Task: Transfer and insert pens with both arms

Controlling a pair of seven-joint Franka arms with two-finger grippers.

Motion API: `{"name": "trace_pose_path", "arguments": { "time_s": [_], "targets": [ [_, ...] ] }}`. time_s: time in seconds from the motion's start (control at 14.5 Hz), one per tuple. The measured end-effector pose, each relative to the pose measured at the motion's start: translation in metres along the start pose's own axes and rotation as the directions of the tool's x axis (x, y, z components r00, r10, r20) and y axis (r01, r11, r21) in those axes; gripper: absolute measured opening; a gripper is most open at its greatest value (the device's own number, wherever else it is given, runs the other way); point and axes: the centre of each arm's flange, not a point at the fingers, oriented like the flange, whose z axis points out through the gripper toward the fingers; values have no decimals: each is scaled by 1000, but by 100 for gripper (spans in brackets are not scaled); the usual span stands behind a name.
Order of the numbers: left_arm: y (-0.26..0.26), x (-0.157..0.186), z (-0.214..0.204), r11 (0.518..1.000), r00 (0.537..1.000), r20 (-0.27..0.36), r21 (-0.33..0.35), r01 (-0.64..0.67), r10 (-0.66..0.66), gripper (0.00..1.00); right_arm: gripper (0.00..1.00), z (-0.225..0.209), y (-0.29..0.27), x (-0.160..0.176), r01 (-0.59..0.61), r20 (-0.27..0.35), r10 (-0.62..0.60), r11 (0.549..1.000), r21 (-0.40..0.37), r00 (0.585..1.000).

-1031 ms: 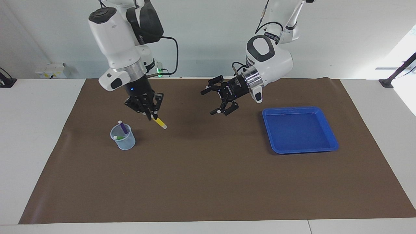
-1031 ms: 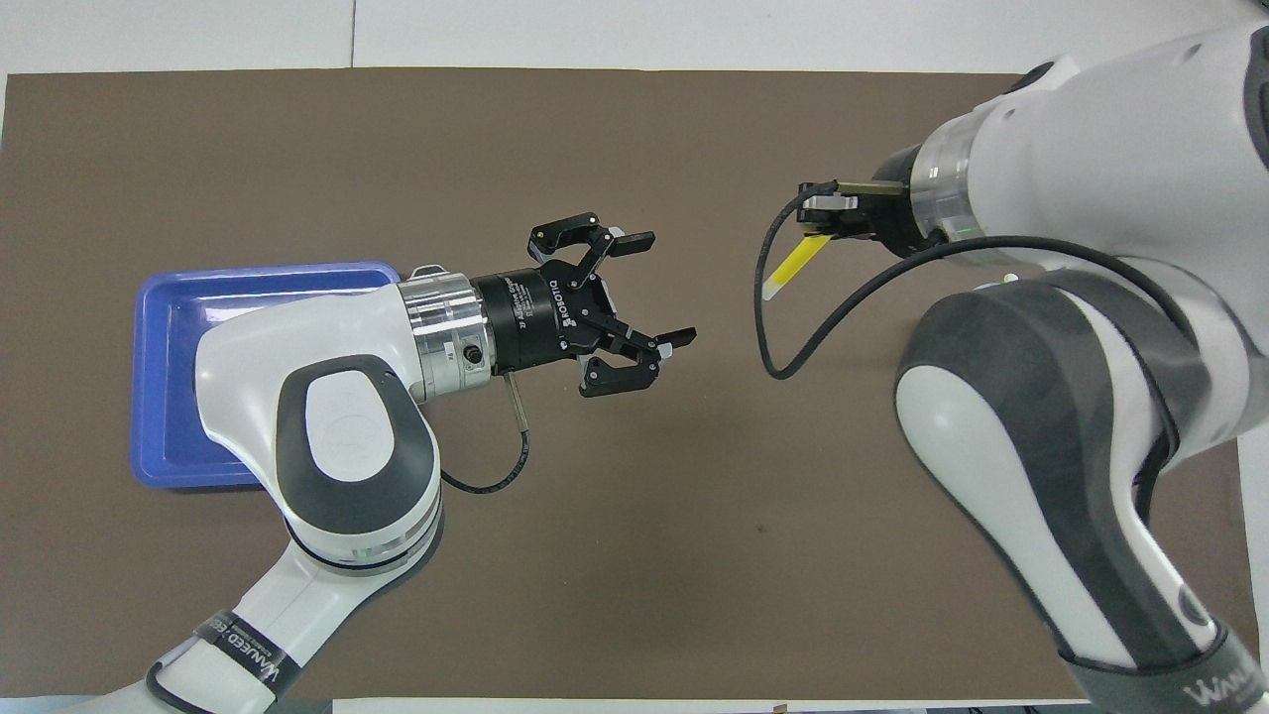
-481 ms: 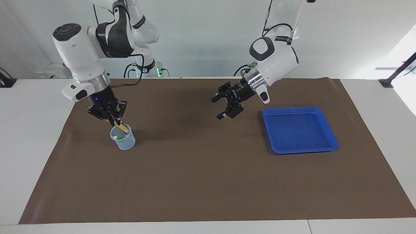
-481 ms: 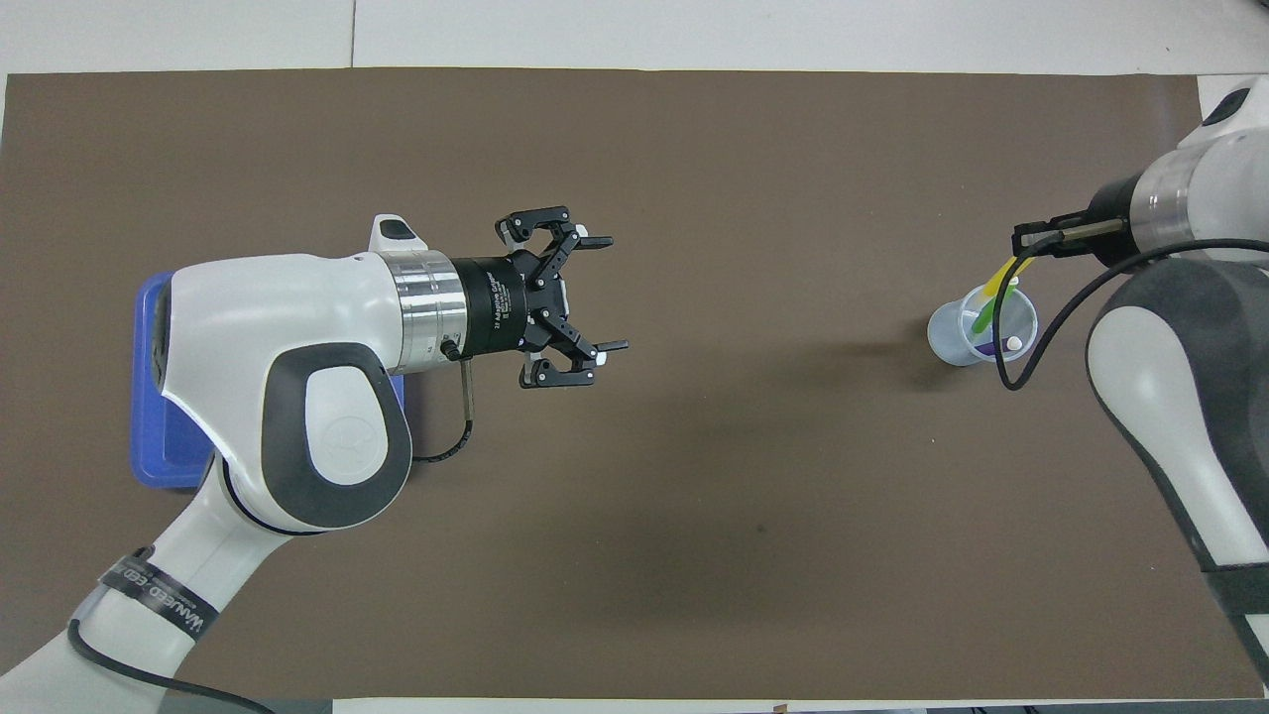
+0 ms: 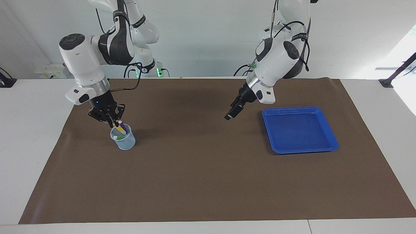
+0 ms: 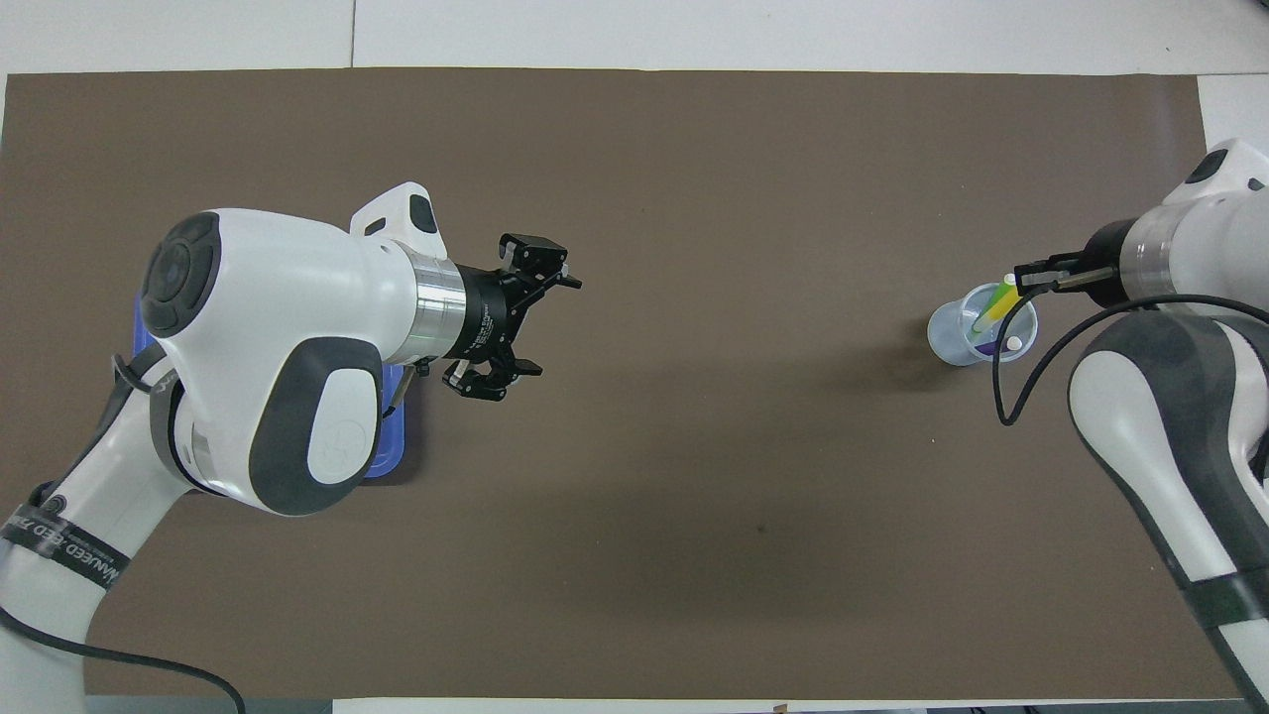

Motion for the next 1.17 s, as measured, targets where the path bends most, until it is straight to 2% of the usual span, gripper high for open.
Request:
{"name": "trace_pose_path", "arguments": {
  "time_s": [0.14,0.41,0.89,1.17],
  "targets": [
    [1,18,-13,998,997,-42,4,-68,68,100,17,12,-2,-4,2,-17,-2,1000,-3,1000],
    [2,57,-39,996,989,-119,-5,-85,84,100,17,26,-8,-10,11,-44,-11,1000,-6,999],
    [3,63,-43,996,988,-128,-7,-87,86,100,17,54,-10,-22,11,-96,-13,1000,-16,995],
    [1,69,-44,995,983,-156,12,-100,101,100,17,58,-10,-23,9,-113,-11,1000,-18,994]
  ]
}}
